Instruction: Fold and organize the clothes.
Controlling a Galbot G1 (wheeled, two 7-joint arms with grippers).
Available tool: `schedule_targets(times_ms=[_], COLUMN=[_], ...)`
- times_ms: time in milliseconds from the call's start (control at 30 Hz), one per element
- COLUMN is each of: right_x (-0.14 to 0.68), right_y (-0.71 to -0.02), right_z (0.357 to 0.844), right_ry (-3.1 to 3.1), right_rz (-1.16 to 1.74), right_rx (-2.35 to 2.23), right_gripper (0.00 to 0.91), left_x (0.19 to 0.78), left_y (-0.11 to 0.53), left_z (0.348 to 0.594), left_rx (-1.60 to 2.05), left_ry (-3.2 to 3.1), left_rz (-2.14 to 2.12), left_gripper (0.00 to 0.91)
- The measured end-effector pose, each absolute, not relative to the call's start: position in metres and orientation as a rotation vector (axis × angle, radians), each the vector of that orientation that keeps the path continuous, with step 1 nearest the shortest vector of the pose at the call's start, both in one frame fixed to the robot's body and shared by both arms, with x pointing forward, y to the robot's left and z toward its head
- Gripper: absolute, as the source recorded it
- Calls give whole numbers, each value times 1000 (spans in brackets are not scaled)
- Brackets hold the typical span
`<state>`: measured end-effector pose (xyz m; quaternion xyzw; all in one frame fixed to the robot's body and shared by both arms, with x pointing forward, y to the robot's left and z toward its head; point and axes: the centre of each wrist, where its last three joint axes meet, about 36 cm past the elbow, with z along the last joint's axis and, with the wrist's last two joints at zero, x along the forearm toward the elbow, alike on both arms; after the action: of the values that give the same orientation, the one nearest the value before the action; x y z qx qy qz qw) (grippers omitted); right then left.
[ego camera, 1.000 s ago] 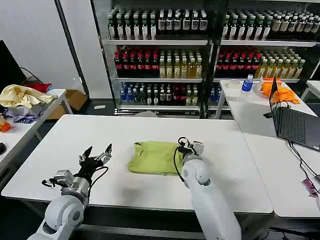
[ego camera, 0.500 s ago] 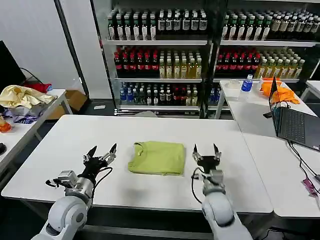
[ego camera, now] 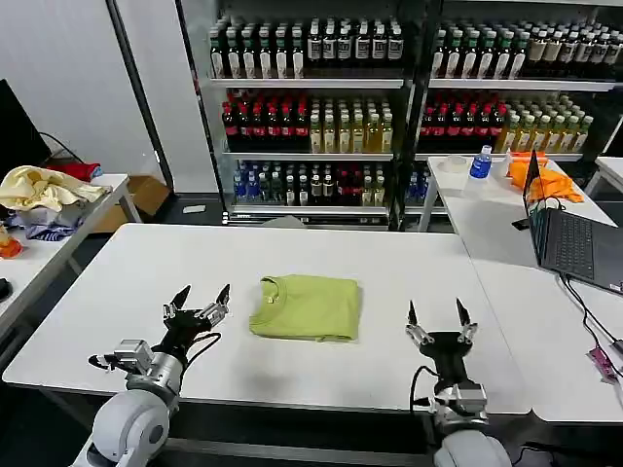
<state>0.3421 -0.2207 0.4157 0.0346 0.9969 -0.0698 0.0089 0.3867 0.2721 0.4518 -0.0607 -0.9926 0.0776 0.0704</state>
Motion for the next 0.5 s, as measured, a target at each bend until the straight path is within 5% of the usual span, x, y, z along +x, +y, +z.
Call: schedule_targets(times_ms=[500], right_x=[312], right_y=[-230], right_z=[443], right_ry=[3071], right_rz=[-243], right_rx=[117], right_gripper=[907], left_x=[380], left_y=[267], left_z=[453], left_rx=[-189], left_ry=[-2990], left_rz=[204], left_gripper=[907])
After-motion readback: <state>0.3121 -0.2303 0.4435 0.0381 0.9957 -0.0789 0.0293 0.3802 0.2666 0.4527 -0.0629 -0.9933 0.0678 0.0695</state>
